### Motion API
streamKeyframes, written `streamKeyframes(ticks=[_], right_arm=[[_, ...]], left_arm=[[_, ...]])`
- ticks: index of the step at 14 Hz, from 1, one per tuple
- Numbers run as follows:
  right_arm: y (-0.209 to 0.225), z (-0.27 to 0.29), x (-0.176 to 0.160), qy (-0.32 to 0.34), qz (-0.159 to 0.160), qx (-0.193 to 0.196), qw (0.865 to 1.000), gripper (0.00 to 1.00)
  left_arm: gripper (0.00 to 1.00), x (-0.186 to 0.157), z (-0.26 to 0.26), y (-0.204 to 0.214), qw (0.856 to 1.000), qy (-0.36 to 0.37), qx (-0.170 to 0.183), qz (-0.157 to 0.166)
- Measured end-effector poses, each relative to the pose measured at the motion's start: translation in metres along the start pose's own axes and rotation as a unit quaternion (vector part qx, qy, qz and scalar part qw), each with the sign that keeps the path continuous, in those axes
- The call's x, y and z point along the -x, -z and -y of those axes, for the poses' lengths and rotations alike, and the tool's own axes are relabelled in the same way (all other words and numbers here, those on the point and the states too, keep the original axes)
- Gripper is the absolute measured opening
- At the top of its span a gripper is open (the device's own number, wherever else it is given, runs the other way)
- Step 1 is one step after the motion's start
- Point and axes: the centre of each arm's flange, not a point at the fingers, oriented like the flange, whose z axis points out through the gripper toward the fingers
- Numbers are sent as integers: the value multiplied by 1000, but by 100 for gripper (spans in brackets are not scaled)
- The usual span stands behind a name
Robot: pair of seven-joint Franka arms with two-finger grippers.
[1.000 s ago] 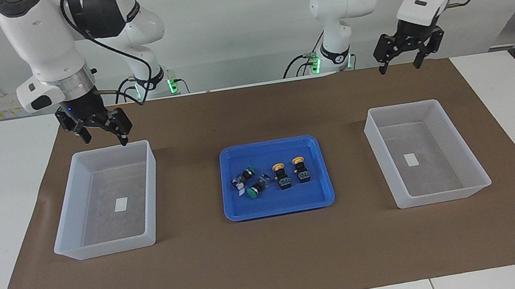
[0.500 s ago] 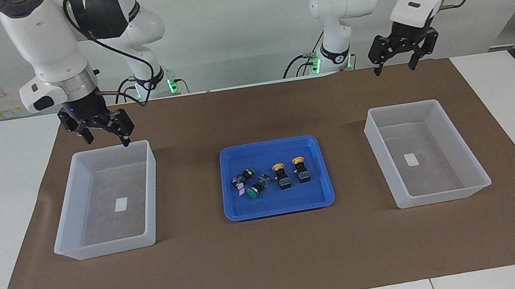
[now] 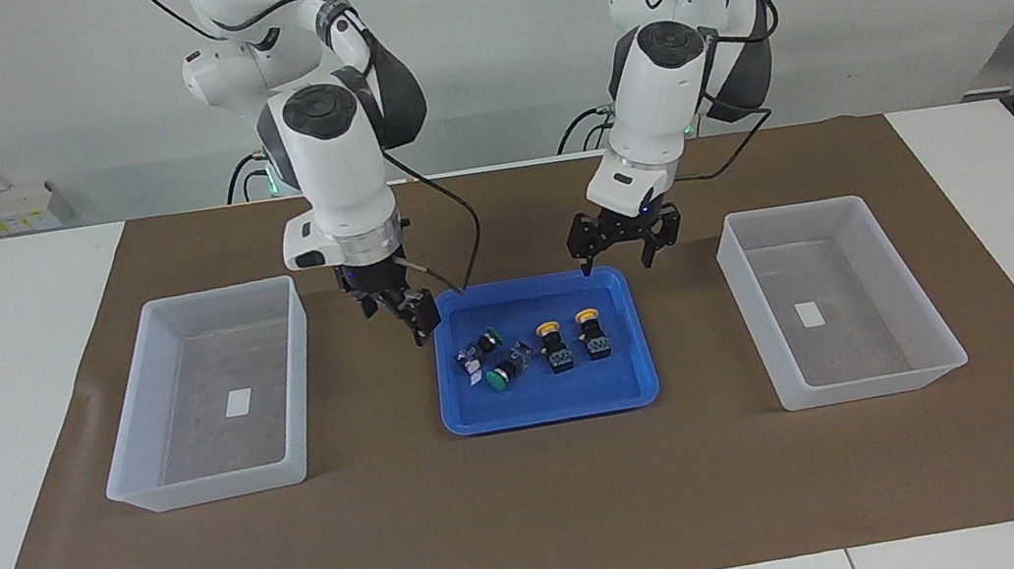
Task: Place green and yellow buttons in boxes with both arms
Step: 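Grasp a yellow button with the left gripper while the right gripper grasps a green button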
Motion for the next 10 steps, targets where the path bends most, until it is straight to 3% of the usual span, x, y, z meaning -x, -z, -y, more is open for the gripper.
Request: streamKeyframes(ticks=[10], right_arm=[[-90,0,51,-75,41,-31,996,100]], left_arm=[[100,4,-9,-92,1000,9,2,-4]])
